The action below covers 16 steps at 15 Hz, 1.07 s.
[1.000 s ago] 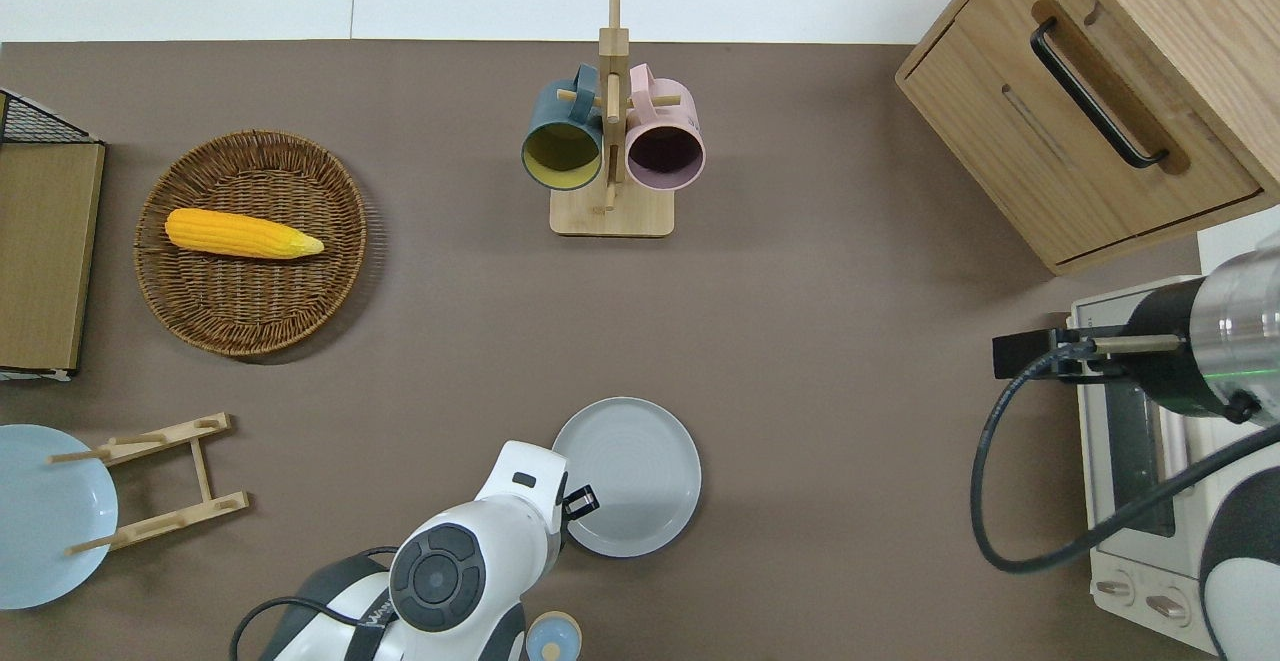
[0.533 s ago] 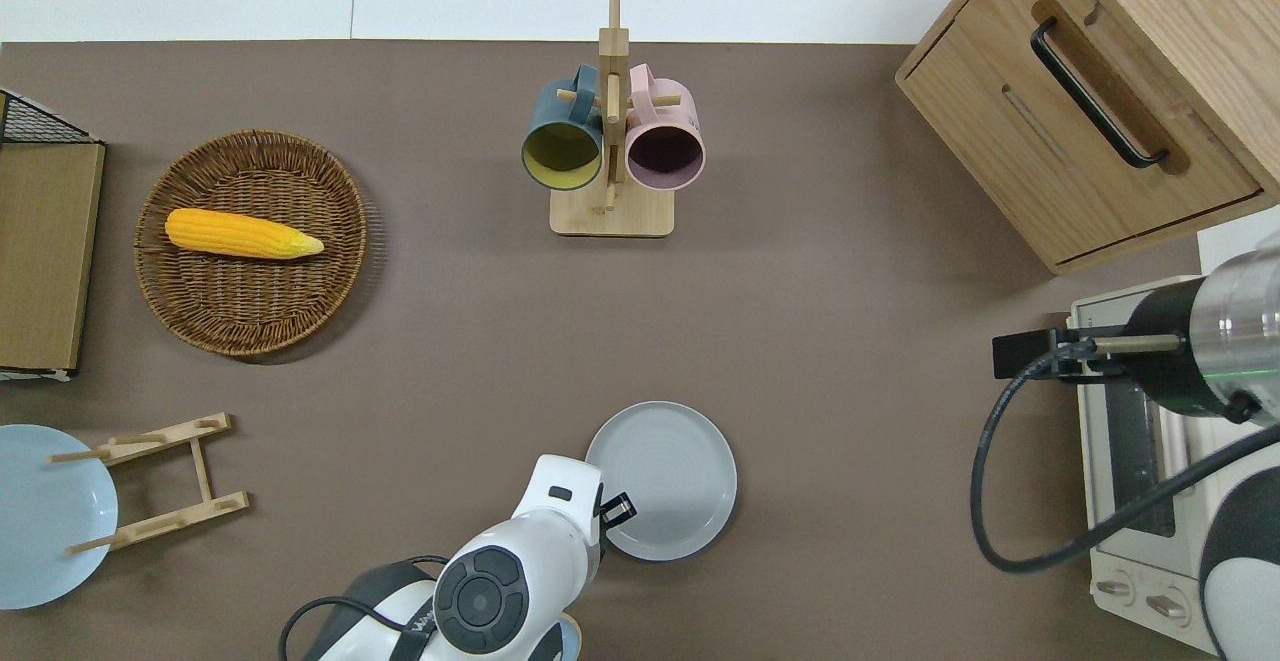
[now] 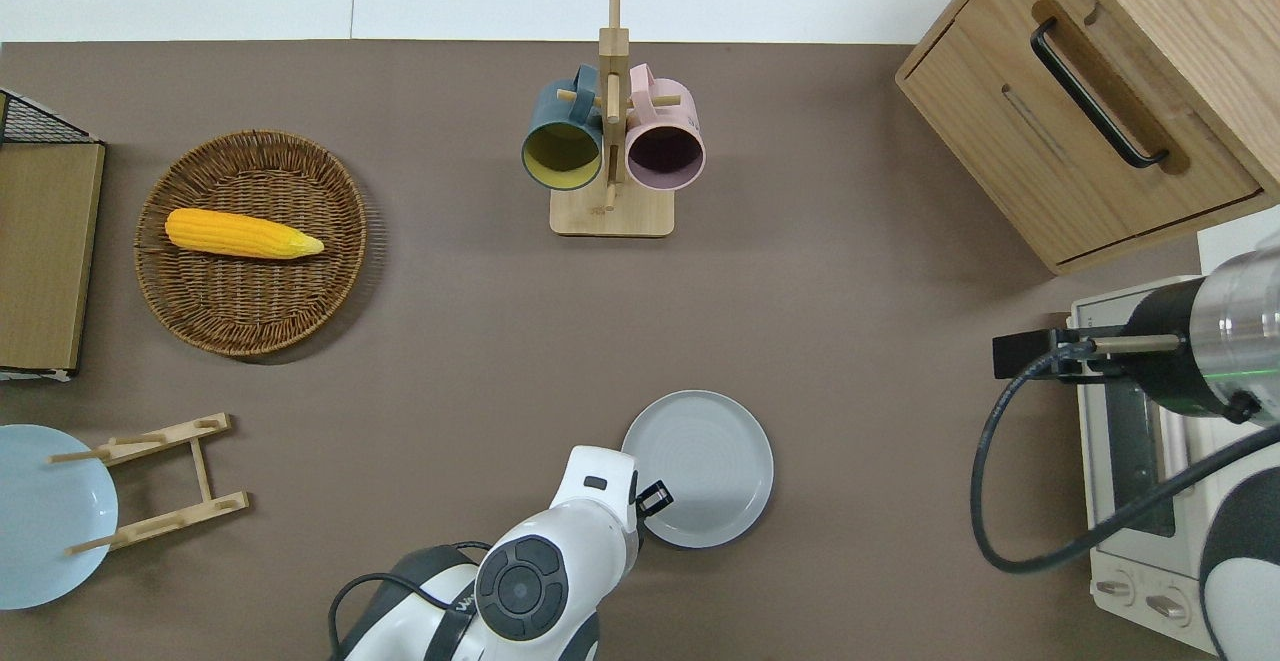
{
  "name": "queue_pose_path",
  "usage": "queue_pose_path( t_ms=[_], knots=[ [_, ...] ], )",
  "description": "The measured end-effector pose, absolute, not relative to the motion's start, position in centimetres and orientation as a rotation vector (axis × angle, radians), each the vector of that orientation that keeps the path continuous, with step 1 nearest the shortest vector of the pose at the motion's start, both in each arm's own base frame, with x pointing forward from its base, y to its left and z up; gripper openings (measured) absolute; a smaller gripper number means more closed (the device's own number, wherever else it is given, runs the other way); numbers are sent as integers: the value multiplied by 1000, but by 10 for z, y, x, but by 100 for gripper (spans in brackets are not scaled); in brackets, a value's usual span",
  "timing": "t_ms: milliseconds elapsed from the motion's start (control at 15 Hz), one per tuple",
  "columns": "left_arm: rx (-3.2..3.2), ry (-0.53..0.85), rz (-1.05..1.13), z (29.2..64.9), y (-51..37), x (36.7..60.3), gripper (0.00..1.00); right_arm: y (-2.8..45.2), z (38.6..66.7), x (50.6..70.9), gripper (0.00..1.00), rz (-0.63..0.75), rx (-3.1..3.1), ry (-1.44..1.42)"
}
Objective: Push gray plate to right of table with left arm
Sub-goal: 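Keep pushing the gray plate with the left gripper toward the toaster oven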
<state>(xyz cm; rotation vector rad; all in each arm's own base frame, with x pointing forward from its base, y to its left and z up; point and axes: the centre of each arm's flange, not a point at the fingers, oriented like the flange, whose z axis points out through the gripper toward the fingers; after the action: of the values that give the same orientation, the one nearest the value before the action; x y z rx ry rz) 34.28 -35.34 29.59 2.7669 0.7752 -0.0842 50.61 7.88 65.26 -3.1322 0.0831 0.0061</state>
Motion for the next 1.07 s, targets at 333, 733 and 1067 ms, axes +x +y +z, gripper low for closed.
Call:
queue_pose_path(
  t_ms=[333,733,1067],
  knots=[
    [2743,755,-79,295,-374,353,2,79,653,506,100,6,-3132,83],
    [2733,735,-78,294,-389,361,2,79,653,506,100,6,-3132,83],
    [2734,716,-78,291,-394,369,29,79,653,506,100,6,-3132,83]
  ],
)
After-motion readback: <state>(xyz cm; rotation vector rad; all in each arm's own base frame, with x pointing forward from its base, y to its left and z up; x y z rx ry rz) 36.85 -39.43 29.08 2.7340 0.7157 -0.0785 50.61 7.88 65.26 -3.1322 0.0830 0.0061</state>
